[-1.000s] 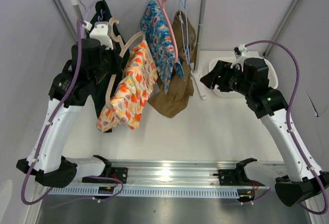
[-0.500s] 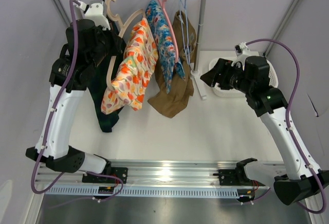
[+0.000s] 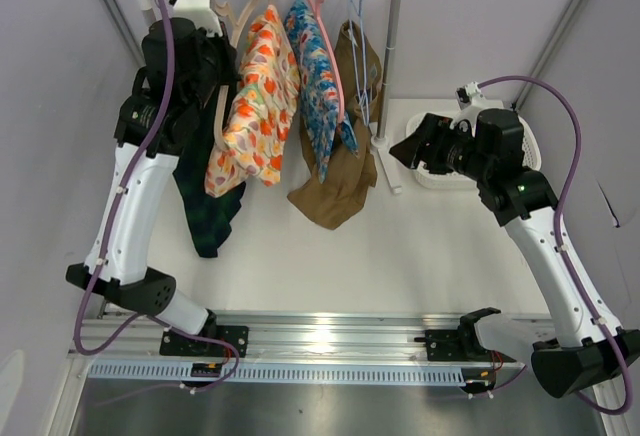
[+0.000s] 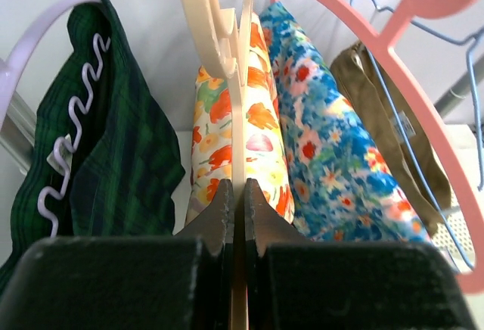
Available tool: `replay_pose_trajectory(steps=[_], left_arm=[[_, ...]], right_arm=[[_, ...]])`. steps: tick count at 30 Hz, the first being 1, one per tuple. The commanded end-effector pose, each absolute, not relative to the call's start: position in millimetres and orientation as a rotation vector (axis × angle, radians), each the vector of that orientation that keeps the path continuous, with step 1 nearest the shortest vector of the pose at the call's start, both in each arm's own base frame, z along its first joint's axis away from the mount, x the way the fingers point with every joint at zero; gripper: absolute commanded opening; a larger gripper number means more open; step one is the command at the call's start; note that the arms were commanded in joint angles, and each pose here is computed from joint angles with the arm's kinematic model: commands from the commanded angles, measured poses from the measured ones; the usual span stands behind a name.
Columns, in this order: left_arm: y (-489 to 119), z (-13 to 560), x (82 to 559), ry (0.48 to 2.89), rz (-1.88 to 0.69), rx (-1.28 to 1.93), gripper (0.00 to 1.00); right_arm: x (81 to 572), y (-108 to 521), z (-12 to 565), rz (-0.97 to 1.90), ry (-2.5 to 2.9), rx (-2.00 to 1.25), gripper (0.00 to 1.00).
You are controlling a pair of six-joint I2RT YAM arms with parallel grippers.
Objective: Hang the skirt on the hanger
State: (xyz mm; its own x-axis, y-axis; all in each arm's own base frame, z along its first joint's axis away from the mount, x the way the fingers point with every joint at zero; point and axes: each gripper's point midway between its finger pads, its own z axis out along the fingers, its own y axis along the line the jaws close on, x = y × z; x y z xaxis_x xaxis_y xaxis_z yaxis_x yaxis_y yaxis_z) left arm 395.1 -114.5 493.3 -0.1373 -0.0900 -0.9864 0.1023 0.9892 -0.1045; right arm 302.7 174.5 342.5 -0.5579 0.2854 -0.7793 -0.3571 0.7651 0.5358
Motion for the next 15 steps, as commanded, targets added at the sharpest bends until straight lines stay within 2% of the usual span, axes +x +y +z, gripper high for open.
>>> replay_pose_trajectory(steps=[1, 15], left_arm=[[-100.6, 547.0, 399.6, 1.521, -0.148, -0.046, 0.0], [-95.2, 546.2, 438.6, 1.502, -0.114, -0.034, 0.0]], right_arm=[[306.5, 178.7, 353.2, 0.869, 1.948, -0.075, 0.76], [318.6, 181.0, 346.0, 0.866, 1.958, -0.077, 0.76]])
